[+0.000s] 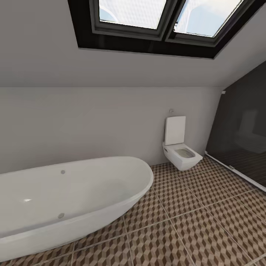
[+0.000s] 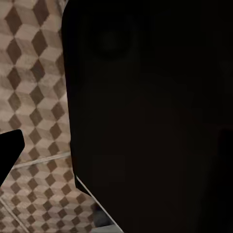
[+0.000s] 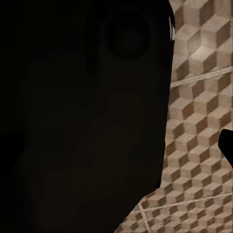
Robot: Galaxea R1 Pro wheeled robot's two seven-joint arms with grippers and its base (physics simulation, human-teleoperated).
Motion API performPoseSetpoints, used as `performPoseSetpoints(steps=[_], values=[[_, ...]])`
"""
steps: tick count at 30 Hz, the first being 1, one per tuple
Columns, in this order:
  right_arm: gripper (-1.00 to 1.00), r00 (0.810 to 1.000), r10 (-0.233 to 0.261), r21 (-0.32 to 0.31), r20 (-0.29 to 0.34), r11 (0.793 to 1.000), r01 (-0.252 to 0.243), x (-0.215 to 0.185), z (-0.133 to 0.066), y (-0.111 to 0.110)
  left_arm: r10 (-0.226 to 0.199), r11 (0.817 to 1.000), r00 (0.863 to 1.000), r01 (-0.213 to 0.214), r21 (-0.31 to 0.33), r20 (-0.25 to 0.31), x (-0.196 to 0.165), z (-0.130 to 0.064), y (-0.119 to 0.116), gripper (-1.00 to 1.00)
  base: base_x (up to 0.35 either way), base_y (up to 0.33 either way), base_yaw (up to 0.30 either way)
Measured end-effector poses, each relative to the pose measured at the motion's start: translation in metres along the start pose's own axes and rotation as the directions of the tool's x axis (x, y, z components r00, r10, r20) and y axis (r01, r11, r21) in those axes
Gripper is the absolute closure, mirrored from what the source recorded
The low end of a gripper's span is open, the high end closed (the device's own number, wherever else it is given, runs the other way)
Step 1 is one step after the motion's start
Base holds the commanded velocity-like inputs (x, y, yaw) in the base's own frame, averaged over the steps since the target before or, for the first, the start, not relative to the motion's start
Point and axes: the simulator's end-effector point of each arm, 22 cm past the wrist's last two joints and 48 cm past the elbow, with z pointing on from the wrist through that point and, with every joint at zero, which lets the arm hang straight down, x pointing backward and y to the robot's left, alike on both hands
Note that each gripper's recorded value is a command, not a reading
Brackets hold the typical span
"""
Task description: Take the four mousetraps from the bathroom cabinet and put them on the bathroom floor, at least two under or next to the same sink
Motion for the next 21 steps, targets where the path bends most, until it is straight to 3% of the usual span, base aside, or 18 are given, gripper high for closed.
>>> performPoseSetpoints(steps=[4,10,14,21], values=[[-1.00,0.999,-0.004,-0.019,0.037,1.000,0.005,-0.024,0.000,0.017,0.000,1.000,1.000,0.000,0.024,-0.016,0.016,0.000,-0.018,-1.00,0.000,0.000,0.000],[-1.00,0.999,-0.003,-0.052,0.041,0.999,0.005,-0.027,-0.002,0.043,-0.001,0.998,0.999,0.003,0.057,-0.044,0.041,-0.002,-0.045,-1.00,0.000,0.000,0.000],[-1.00,0.999,-0.003,-0.055,0.043,0.998,0.005,-0.028,-0.002,0.045,-0.002,0.997,0.999,0.006,0.077,-0.054,0.056,-0.004,-0.060,-1.00,0.000,0.000,0.000],[-1.00,0.999,-0.002,-0.056,0.044,0.998,0.005,-0.029,-0.002,0.045,-0.004,0.997,0.999,0.007,0.079,-0.043,0.059,-0.005,-0.062,-1.00,0.000,0.000,0.000]])
